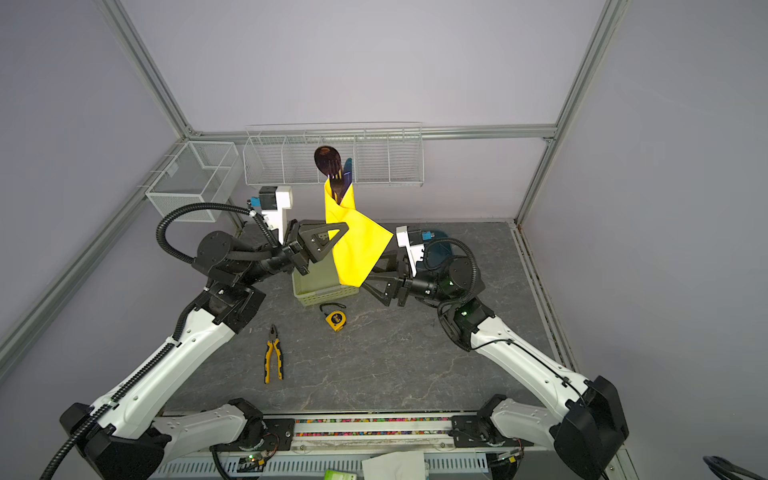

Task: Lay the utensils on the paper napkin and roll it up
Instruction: 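Lift the wrapped bundle upright with the left gripper while the right gripper rises alongside, then hold the bundle upright with the left gripper while the right presses the napkin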

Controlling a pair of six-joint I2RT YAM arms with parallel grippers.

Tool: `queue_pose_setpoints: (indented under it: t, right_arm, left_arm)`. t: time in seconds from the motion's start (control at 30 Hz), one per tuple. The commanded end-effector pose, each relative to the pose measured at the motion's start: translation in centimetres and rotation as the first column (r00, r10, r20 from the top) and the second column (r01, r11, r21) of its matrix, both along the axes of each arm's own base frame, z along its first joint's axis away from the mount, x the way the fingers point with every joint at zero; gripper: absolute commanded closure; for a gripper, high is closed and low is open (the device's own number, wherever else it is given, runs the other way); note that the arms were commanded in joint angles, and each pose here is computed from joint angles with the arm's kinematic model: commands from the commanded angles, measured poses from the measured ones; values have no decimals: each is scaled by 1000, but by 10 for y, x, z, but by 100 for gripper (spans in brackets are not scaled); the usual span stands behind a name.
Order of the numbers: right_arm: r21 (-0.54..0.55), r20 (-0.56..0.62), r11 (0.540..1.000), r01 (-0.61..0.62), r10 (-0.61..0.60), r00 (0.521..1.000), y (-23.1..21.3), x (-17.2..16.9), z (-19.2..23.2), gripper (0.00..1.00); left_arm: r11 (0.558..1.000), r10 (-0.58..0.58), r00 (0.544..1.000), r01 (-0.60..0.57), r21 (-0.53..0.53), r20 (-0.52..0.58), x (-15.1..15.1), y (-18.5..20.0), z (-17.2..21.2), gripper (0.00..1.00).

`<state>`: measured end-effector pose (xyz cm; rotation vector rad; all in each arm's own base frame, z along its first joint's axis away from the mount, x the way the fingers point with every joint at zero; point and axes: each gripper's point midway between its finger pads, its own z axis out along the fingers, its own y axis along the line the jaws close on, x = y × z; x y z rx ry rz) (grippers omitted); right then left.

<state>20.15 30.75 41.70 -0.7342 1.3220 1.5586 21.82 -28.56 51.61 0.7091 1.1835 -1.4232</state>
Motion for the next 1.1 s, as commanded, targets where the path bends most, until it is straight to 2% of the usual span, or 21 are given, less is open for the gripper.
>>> queue_pose_setpoints:
  t: [0.0,0.2,0.53,0.77,0.93,1.07]
  right_arm:
    - [-67,28,991,119,-118,993,-13,5,-20,26]
    - [-23,55,999,-39,40,998,-7,-21,-10,24]
    - [10,61,989,-148,147,987,18,-20,13,20]
    - [27,82,973,-230,227,970,29,-26,24,21]
    - [11,83,955,-296,294,952,34,-38,21,22]
    - [-7,67,962,-274,274,960,34,-37,15,22]
  left_arm:
    - [997,70,993,-65,-47,95,-8,15,29,100]
    - [997,60,993,-56,-48,105,-9,13,31,100]
    - [999,40,994,-38,-18,98,-5,7,23,100]
    - [999,33,995,-33,-8,91,-3,4,21,100]
    - [997,74,993,-75,12,90,3,5,20,100]
    - [995,96,991,-98,22,94,5,7,21,100]
